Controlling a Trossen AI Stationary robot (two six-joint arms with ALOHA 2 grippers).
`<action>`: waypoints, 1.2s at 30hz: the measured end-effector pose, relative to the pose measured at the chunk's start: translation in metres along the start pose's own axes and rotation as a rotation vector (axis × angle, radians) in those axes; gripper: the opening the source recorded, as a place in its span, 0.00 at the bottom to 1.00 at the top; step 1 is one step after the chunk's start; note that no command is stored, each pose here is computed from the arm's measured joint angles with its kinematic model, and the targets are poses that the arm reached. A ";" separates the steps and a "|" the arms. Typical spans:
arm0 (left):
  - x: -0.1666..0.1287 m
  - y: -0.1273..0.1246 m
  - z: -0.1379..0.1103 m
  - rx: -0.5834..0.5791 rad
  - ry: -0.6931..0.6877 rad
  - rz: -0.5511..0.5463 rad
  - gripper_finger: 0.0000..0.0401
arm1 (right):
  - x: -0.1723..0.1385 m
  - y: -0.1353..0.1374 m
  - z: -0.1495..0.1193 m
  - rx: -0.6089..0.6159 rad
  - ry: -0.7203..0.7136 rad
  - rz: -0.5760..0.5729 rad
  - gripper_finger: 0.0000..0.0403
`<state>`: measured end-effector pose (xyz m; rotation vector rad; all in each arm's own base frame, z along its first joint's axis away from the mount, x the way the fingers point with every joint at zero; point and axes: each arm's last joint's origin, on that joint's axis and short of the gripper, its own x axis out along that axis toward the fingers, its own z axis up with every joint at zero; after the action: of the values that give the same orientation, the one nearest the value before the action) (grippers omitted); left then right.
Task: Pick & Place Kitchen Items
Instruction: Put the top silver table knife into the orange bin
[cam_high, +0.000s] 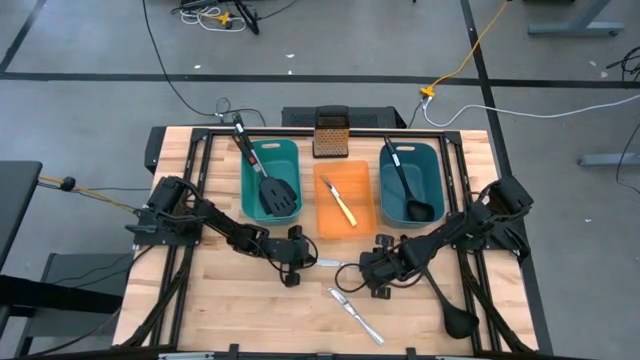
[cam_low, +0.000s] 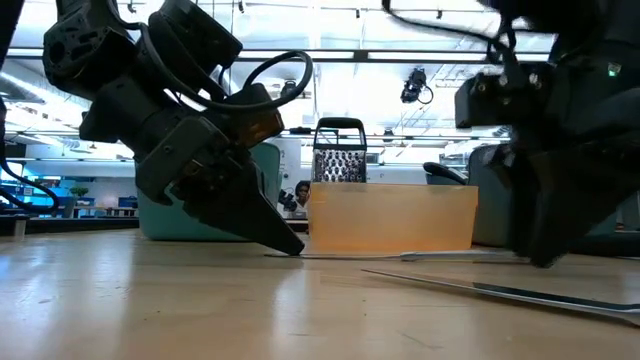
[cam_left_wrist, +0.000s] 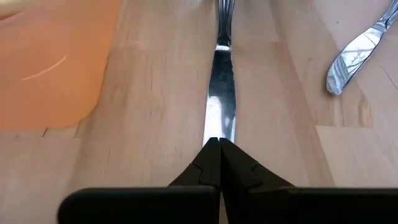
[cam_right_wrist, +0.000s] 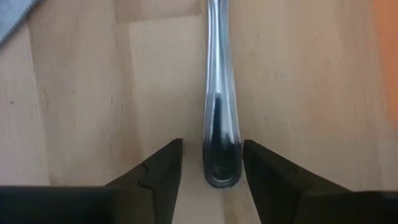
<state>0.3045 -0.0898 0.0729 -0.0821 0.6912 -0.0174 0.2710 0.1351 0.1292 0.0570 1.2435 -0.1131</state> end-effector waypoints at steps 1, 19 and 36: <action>0.000 0.000 0.000 0.001 0.002 -0.001 0.00 | 0.002 -0.001 0.000 0.006 0.010 0.000 0.43; 0.005 0.000 -0.004 0.004 0.002 -0.009 0.00 | 0.013 -0.005 -0.003 0.023 0.068 -0.041 0.41; 0.015 0.003 -0.006 -0.035 -0.035 -0.073 0.00 | 0.013 -0.007 -0.003 0.011 0.103 -0.014 0.19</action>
<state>0.3120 -0.0884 0.0582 -0.1405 0.6535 -0.0735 0.2713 0.1282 0.1161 0.0644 1.3461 -0.1304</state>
